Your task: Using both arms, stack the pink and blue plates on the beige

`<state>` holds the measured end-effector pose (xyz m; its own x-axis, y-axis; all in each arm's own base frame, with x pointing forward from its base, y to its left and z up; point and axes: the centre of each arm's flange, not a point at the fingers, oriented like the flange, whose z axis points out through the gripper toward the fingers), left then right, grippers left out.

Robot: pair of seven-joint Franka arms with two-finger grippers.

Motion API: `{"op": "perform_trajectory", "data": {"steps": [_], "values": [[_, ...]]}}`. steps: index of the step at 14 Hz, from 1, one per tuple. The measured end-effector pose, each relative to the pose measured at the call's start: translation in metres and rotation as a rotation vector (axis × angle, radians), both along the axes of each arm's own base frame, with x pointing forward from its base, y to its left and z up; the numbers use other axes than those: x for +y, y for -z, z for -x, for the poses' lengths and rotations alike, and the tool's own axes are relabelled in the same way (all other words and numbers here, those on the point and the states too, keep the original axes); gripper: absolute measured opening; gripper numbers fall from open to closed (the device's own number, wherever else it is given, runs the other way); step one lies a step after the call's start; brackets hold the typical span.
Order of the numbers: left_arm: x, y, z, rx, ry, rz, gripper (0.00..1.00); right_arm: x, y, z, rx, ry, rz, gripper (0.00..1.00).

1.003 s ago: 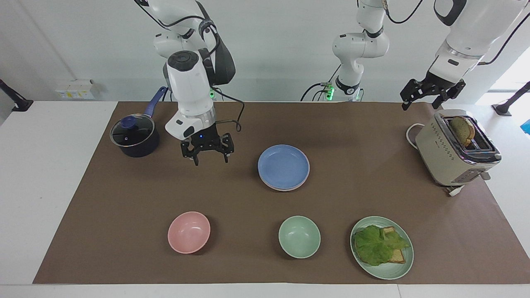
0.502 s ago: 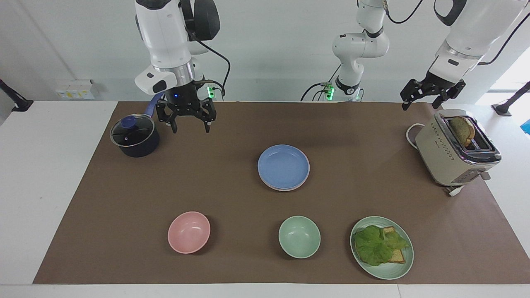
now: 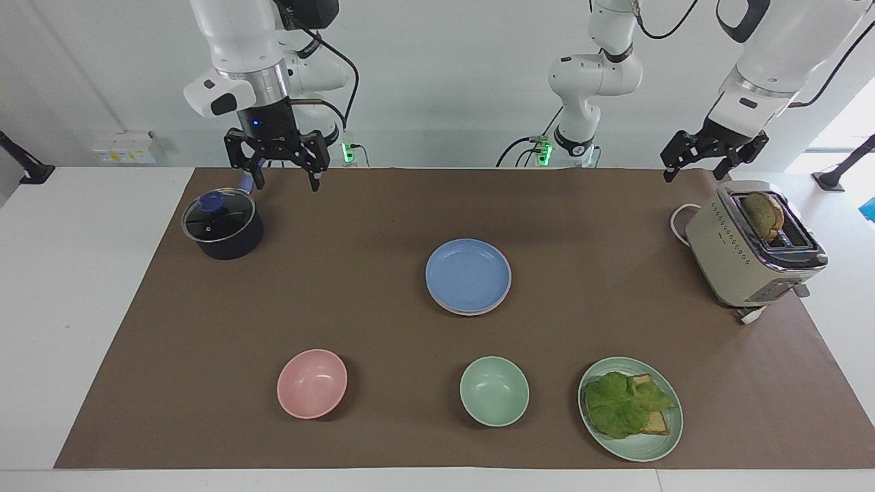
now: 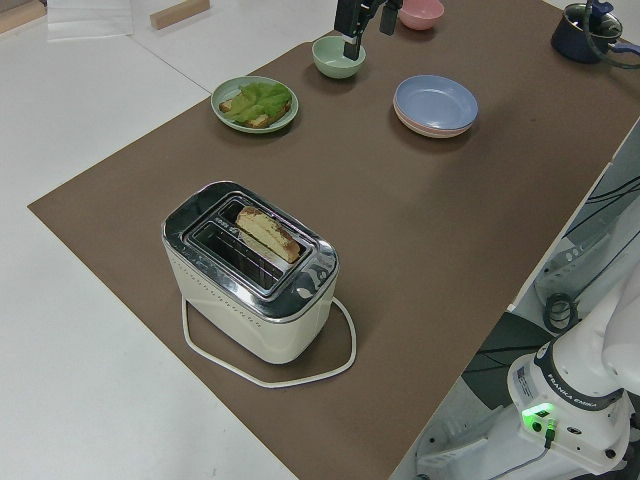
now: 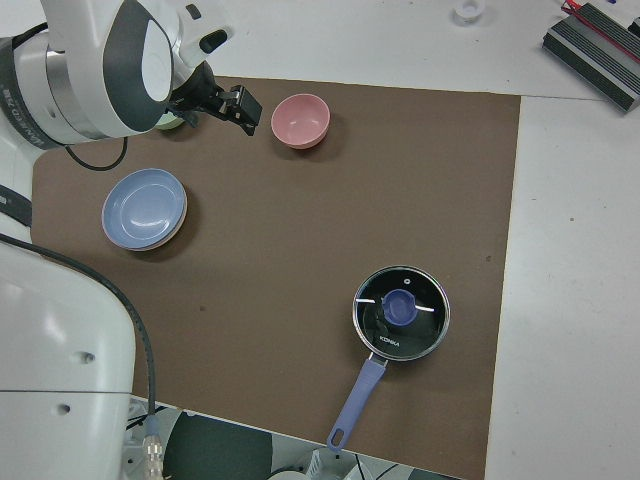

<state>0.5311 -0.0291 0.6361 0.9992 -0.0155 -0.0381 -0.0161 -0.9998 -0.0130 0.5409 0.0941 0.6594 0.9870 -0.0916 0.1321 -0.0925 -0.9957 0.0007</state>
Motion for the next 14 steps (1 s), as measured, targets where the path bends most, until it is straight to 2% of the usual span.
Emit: {"op": "perform_trajectory", "data": {"steps": [4,8,11,14], "values": [[0.000,0.000,0.000,0.000,0.000,0.000,1.00,-0.035,-0.025,0.024,0.021,0.065,-0.001,1.00],[0.000,0.000,0.000,0.000,0.000,0.000,1.00,-0.070,-0.035,0.037,0.043,0.118,-0.005,1.00],[0.000,0.000,0.000,0.000,0.000,0.000,1.00,-0.074,-0.023,0.039,0.082,0.059,0.004,1.00],[0.000,0.000,0.000,0.000,0.000,0.000,1.00,-0.074,0.002,0.032,0.125,0.054,0.007,1.00]]}}
